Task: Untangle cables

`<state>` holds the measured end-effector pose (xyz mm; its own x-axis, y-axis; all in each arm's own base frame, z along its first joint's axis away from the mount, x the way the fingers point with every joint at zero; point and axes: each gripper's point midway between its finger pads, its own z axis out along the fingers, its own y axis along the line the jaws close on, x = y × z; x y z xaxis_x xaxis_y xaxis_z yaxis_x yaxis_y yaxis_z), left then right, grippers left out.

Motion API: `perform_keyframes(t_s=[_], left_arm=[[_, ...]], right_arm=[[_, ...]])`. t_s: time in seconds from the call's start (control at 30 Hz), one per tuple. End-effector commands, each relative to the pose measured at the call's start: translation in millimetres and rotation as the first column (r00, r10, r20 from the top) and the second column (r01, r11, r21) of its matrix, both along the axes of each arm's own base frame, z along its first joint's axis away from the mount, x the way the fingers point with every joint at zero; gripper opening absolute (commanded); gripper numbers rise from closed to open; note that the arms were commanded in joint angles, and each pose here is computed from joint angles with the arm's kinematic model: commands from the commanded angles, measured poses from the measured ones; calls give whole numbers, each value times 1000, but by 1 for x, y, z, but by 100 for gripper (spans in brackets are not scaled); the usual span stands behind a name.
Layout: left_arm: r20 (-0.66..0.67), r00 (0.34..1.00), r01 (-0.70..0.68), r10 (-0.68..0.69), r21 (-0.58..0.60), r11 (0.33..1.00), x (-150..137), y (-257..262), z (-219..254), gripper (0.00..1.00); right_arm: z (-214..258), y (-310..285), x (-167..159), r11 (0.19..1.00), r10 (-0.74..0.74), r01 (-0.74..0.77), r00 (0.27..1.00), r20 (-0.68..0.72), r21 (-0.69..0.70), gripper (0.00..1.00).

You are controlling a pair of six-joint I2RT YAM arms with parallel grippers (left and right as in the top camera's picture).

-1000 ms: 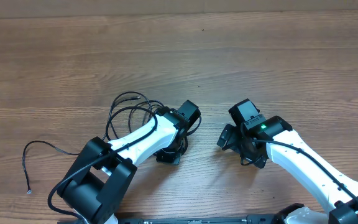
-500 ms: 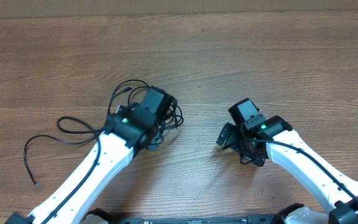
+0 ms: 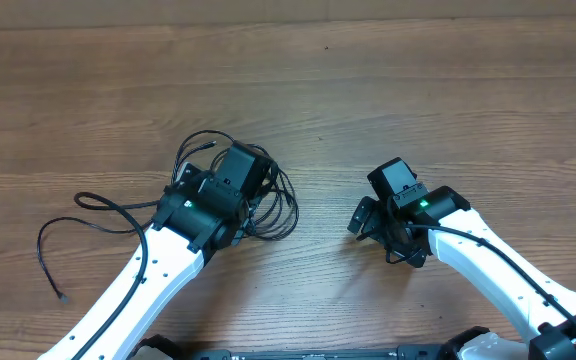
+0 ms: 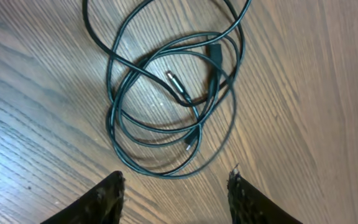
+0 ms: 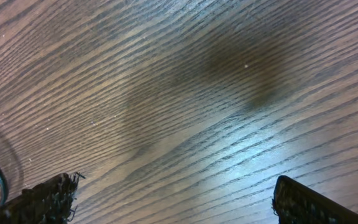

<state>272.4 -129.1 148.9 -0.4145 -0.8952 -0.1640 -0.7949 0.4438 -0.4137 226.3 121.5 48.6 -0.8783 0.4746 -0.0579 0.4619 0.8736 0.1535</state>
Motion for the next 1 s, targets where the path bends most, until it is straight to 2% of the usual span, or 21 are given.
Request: perform_keyframes(t_s=[0.0,0.2,0.27,0.6,0.7,0.77,0.87,0.97], left_arm=[[0,1000,1,-1,58,998,-2,10,3,60],[-22,1000,-5,7,95,995,-8,18,1,80],[-27,1000,-6,9,103,995,-9,20,0,98],[-57,998,20,-13,125,992,-15,23,-2,99],[-27,1000,8,-4,140,990,-9,25,0,100],[21,1000,-15,12,111,994,2,19,4,92],[60,998,-21,16,84,996,15,11,5,91],[13,999,-47,45,99,994,20,8,-15,93]], right_arm=[[-1,0,0,1000,0,0,1000,1,-1,100],[-1,0,0,1000,0,0,1000,2,-1,100],[-1,0,0,1000,0,0,1000,2,-1,100],[-1,0,0,1000,0,0,1000,2,-1,100],[-1,0,0,1000,0,0,1000,2,-1,100],[-1,0,0,1000,0,0,1000,2,-1,100],[-1,0,0,1000,0,0,1000,2,-1,100],[-1,0,0,1000,0,0,1000,2,-1,100]])
